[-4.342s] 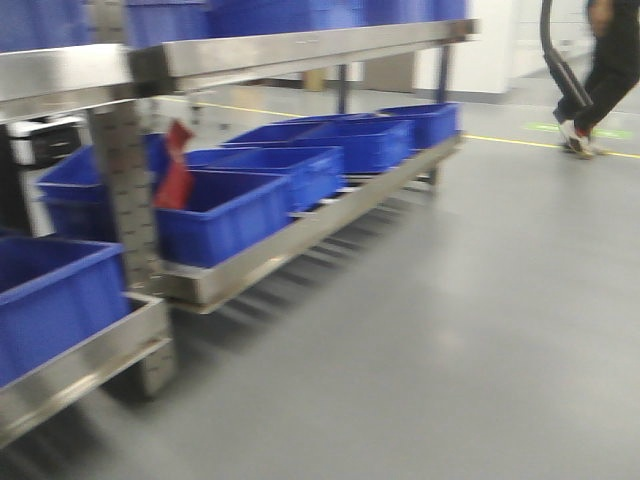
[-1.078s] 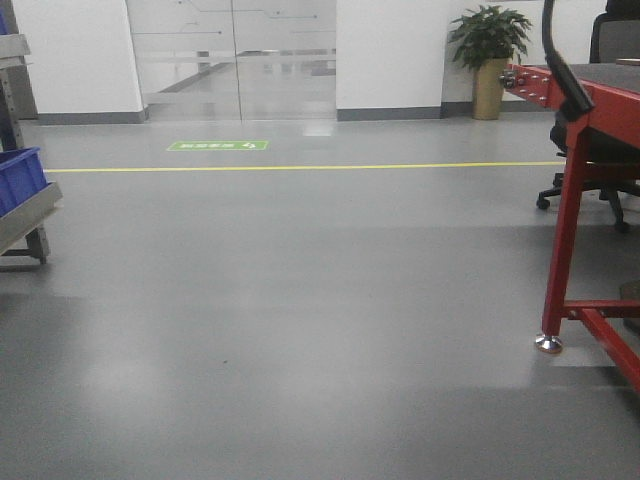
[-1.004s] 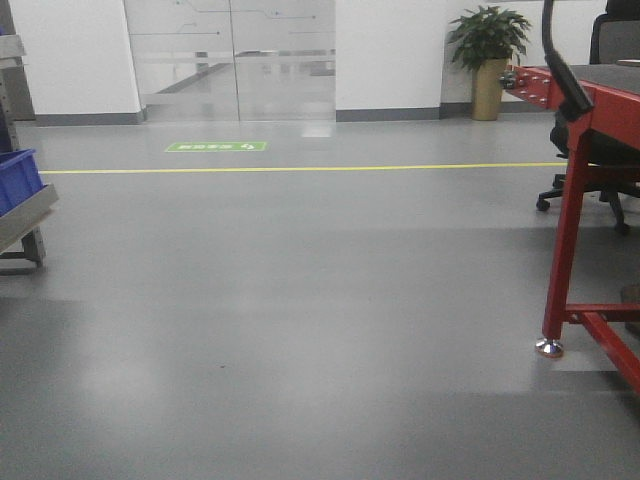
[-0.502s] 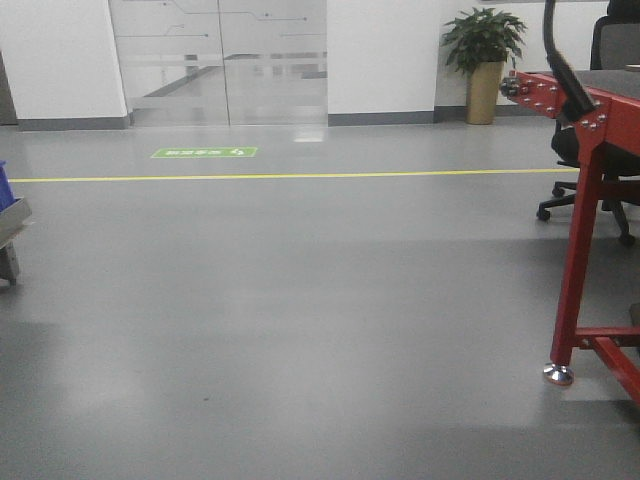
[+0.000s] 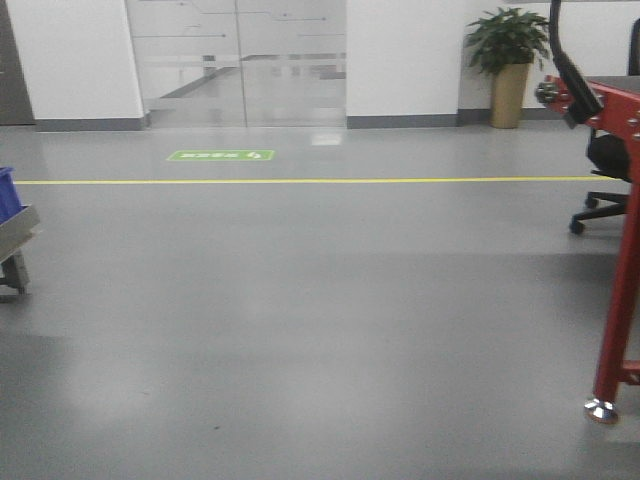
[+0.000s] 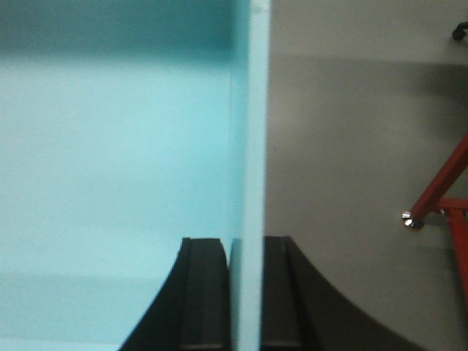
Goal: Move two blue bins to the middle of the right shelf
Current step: 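Drive across the floor toward the rack with the red bag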
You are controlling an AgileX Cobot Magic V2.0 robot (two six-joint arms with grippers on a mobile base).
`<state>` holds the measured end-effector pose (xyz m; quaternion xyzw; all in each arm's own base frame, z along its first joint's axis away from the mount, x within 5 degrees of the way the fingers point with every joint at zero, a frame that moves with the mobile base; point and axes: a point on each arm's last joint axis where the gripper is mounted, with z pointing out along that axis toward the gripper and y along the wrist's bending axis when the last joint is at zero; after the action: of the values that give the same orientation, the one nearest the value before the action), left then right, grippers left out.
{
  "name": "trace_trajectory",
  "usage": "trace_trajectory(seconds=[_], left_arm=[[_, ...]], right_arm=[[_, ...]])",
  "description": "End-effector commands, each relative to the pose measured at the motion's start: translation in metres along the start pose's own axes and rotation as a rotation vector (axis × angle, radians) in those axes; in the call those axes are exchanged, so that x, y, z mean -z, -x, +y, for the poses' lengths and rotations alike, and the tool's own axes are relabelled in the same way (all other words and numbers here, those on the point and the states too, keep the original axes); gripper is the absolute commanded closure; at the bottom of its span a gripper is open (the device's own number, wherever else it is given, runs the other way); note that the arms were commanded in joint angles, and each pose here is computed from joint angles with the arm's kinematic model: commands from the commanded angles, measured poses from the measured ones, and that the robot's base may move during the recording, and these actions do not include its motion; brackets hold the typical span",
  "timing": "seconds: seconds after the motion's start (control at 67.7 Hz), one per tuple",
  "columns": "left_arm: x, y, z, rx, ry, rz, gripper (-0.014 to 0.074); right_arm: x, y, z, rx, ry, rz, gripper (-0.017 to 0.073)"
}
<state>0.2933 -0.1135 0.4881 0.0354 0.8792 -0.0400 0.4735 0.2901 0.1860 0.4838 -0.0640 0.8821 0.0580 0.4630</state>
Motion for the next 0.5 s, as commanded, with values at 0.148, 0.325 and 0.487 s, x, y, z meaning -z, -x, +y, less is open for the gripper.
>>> trace_trajectory(seconds=[0.148, 0.325, 0.487], left_arm=[[0.0131, 0.0137, -0.0022, 0.013, -0.050, -0.135, 0.0704], [0.0131, 0.0137, -0.0022, 0.013, -0.050, -0.135, 0.0704], [0.0131, 0.0137, -0.0022, 0.013, -0.050, -0.135, 0.0704]], right_arm=[[0.0151, 0.0110, -0.0006, -0.013, 0.050, -0.098, 0.0725], [0.0151, 0.0110, -0.0006, -0.013, 0.050, -0.098, 0.0725], [0.0151, 0.0110, -0.0006, -0.013, 0.050, -0.098, 0.0725]])
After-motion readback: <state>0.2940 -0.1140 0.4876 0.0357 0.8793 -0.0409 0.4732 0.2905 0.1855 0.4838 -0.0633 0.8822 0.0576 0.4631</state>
